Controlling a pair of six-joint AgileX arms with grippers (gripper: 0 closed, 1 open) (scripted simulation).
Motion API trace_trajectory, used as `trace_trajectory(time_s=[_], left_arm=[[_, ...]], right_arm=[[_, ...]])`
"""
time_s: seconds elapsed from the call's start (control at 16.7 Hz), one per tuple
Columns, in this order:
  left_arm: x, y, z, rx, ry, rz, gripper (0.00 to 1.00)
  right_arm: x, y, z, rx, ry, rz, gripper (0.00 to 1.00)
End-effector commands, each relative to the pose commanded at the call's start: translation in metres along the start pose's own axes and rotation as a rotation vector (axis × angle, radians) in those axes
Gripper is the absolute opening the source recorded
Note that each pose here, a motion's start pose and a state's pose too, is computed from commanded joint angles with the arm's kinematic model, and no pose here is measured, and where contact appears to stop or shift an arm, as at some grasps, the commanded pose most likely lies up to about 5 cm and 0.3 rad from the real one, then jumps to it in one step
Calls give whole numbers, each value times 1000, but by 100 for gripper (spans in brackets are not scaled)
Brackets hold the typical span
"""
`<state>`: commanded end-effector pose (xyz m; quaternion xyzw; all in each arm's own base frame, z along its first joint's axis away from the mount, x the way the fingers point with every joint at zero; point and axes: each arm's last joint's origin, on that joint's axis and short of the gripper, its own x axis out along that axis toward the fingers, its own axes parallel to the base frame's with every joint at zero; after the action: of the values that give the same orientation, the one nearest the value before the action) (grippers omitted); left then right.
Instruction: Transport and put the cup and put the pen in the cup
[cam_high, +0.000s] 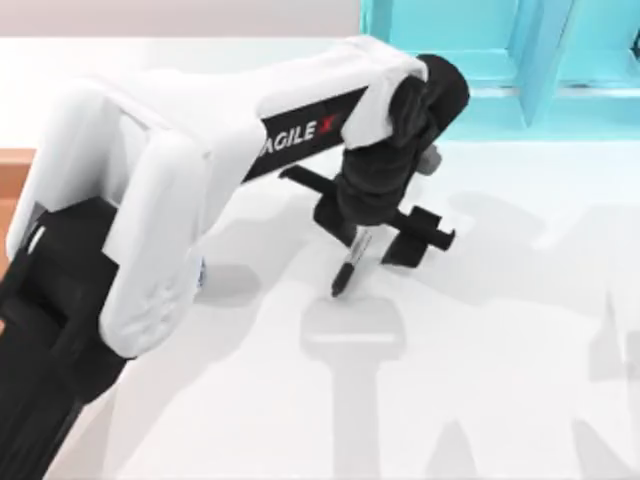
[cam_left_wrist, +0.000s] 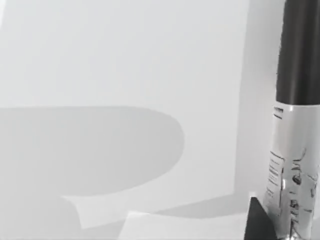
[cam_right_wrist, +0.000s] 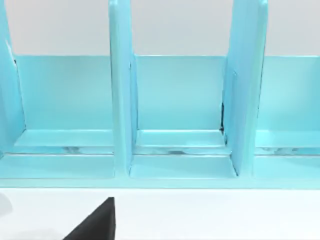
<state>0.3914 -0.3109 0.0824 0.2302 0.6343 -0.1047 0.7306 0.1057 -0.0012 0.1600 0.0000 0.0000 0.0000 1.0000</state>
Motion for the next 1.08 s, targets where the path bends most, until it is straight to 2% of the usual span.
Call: trace_trajectory(time_s=[0.36, 0.42, 0.66, 1.08], left_arm=[[0, 0, 0, 0, 0, 0, 0], [-36, -7, -2, -13, -36, -81, 0], [-60, -15, -13, -4, -44, -81, 0], [-140, -28, -72, -11, -37, -82, 0]], right_arm=[[0, 0, 0, 0, 0, 0, 100], [0, 0, 0, 0, 0, 0, 100], [0, 0, 0, 0, 0, 0, 100], [0, 0, 0, 0, 0, 0, 100]])
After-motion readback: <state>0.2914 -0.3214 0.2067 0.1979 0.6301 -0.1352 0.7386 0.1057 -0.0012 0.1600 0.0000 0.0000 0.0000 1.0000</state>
